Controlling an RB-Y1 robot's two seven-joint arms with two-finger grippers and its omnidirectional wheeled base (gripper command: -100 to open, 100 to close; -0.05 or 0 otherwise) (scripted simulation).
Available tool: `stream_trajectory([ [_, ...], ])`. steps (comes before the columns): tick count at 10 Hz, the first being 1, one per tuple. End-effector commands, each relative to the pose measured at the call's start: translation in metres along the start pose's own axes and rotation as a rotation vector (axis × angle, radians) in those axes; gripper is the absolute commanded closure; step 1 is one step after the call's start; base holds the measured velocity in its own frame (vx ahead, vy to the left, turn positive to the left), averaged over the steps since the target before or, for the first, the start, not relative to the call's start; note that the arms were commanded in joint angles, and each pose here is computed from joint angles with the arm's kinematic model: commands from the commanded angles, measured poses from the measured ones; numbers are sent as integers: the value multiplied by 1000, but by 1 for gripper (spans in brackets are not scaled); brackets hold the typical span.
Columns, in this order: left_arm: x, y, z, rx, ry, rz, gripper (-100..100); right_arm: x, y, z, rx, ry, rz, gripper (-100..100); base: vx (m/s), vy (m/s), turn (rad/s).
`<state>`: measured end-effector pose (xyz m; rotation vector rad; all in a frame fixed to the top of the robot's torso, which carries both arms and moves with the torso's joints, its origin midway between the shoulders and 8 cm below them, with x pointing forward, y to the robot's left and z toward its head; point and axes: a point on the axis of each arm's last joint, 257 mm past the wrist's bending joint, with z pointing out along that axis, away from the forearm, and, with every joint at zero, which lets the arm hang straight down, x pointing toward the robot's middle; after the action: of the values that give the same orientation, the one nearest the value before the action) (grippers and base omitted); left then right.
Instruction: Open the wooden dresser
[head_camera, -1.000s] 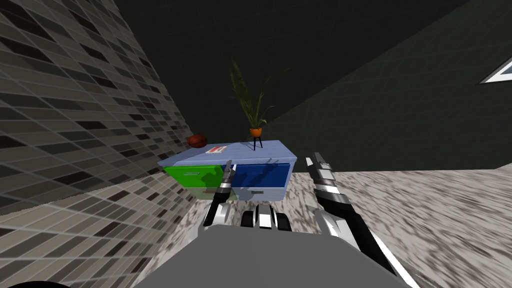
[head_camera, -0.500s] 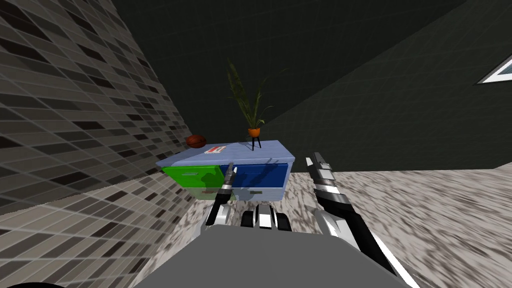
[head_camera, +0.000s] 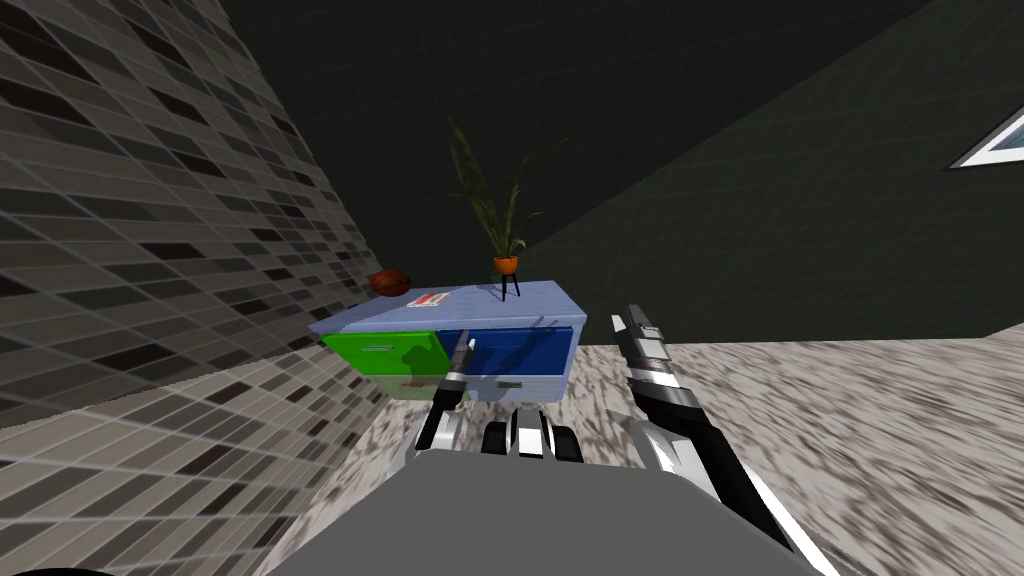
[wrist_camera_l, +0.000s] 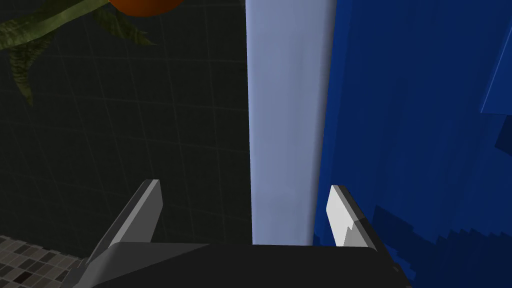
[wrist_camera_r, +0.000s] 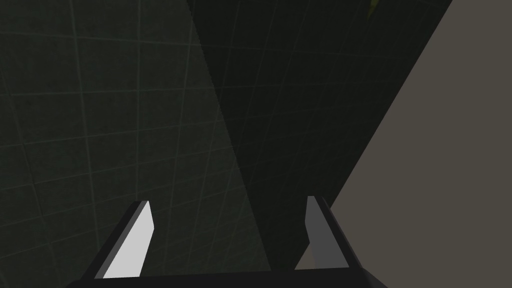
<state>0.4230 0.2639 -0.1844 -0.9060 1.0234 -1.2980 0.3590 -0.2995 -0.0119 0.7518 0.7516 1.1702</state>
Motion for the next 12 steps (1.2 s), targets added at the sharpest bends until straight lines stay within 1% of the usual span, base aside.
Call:
stream_trajectory([
  [1,-1,21,-4,-37,1,7,-100,0,0,0,0,0,0,0,5,-38,-3],
  [8,2,82,-24,-150,-3,14,-100,0,0,0,0,0,0,0,3,-43,-2],
  [12,12,112,-36,-207,-17,-9,-100,0,0,0,0,0,0,0,1,-43,-2],
])
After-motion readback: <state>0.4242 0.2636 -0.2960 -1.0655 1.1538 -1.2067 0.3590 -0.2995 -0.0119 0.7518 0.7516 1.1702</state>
